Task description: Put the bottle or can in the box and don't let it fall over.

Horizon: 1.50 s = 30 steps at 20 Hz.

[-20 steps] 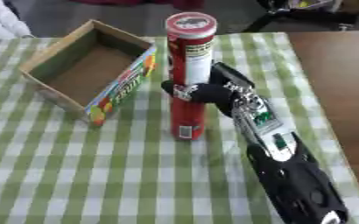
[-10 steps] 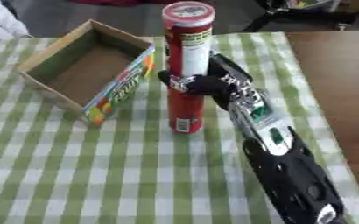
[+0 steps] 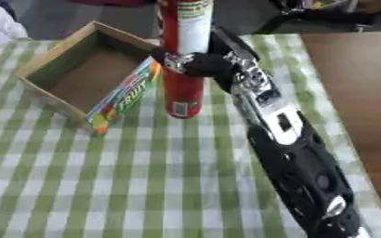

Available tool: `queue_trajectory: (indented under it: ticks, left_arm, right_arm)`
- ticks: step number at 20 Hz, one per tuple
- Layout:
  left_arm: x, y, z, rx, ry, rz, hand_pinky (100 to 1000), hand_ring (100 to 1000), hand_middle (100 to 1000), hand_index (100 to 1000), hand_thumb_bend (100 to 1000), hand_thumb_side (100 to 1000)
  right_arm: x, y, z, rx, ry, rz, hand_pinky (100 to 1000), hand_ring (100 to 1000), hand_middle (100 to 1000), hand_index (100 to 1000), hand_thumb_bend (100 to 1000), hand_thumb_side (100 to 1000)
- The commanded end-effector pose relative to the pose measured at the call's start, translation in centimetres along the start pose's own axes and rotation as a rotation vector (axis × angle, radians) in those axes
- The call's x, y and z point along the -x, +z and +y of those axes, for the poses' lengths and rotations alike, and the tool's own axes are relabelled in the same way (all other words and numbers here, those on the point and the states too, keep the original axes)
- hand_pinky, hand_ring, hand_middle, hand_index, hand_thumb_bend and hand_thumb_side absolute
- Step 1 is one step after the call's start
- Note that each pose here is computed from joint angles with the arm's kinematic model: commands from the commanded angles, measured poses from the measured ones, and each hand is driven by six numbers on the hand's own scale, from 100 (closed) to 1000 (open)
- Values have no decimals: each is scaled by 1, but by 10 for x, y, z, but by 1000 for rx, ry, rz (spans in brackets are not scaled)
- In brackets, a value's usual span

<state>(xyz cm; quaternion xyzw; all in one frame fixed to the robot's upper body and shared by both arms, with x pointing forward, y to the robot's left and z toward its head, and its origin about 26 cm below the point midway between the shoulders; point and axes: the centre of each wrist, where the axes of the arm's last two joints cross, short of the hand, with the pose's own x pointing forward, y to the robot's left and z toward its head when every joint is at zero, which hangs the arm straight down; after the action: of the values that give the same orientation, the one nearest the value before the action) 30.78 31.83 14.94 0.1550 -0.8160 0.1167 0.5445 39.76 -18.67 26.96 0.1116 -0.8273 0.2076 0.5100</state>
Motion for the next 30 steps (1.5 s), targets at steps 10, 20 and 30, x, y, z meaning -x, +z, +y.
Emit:
queue_trajectory:
  ticks: [10, 20, 30]
  left_arm:
    - [-16, -7, -6, 35, 14, -57, 867, 881, 771, 777, 591, 702]
    - [-31, -15, -17, 62, 43, -110, 868, 881, 770, 777, 590, 700]
    - [-44, -21, -24, 78, 64, -153, 868, 880, 769, 777, 591, 702]
  right_arm:
    - [-49, -67, 27, -24, 9, -156, 935, 478, 523, 365, 100, 100]
    - [-54, -103, 32, 37, -4, -192, 928, 476, 522, 365, 100, 100]
    - [-45, -114, 19, 106, 34, -215, 925, 477, 524, 367, 100, 100]
